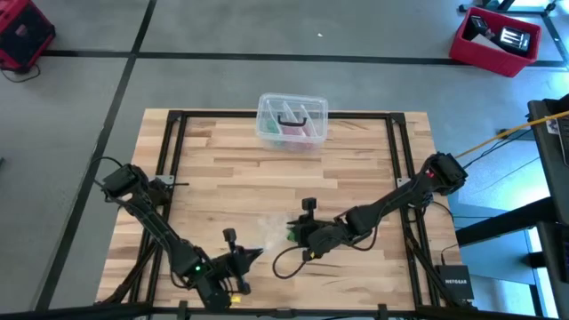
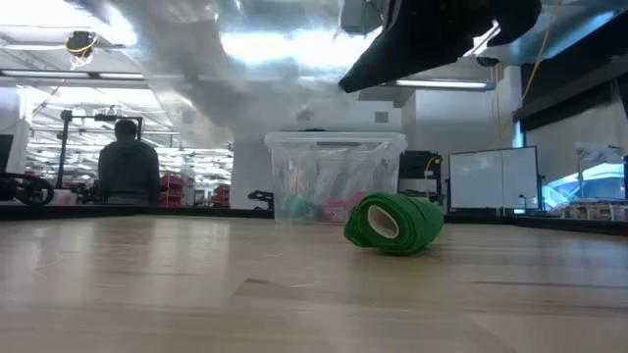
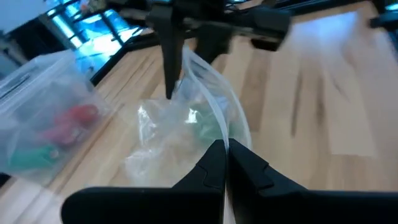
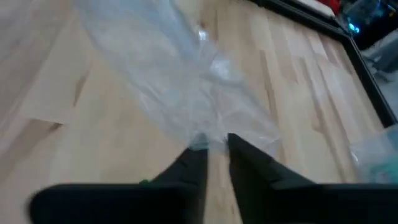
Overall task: Roll bandage
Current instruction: Open the transparent zip lock bag
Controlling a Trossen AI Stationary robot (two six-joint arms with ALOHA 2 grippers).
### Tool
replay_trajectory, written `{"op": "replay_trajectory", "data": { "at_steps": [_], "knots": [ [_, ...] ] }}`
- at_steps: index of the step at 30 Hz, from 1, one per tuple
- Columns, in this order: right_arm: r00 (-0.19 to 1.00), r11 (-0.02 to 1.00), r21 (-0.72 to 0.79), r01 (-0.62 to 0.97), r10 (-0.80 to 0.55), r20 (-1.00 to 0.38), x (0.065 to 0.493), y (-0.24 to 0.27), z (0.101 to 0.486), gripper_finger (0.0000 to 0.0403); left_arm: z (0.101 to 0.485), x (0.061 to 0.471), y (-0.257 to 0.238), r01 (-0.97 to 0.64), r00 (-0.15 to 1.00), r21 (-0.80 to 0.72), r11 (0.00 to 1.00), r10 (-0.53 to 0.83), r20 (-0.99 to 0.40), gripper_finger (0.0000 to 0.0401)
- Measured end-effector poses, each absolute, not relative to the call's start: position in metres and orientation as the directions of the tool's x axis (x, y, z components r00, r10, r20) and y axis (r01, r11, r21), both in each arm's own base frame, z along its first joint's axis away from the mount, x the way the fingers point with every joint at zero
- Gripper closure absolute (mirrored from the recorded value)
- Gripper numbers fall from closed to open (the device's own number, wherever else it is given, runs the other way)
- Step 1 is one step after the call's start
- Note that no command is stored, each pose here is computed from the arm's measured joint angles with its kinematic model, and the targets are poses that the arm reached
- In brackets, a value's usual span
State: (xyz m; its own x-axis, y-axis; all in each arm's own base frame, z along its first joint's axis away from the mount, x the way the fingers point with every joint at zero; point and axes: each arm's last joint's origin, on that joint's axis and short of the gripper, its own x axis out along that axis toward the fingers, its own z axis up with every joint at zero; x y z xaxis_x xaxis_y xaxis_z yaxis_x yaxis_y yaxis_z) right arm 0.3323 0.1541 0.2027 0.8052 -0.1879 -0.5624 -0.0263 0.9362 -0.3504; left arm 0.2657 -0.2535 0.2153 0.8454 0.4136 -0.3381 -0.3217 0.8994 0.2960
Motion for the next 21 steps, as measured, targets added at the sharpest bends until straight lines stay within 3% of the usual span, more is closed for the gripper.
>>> {"op": "replay_trajectory", "data": {
  "at_steps": [5,9,21],
  "knots": [
    [0.736,0.913,-0.399,-0.081,-0.215,-0.642,0.331,0.157,0.223,0.0264,0.213,0.270,-0.246,-0.360,0.832,0.233,0.904,0.423,-0.360,0.0401],
    [0.690,0.924,-0.377,-0.073,-0.226,-0.687,0.329,0.162,0.246,0.0223,0.213,0.271,-0.245,-0.358,0.831,0.211,0.910,0.413,-0.373,0.0401],
    [0.799,0.973,-0.233,0.003,-0.142,-0.585,0.343,0.169,0.272,0.0205,0.212,0.272,-0.245,-0.370,0.830,0.183,0.911,0.412,-0.376,0.0401]
  ]
}}
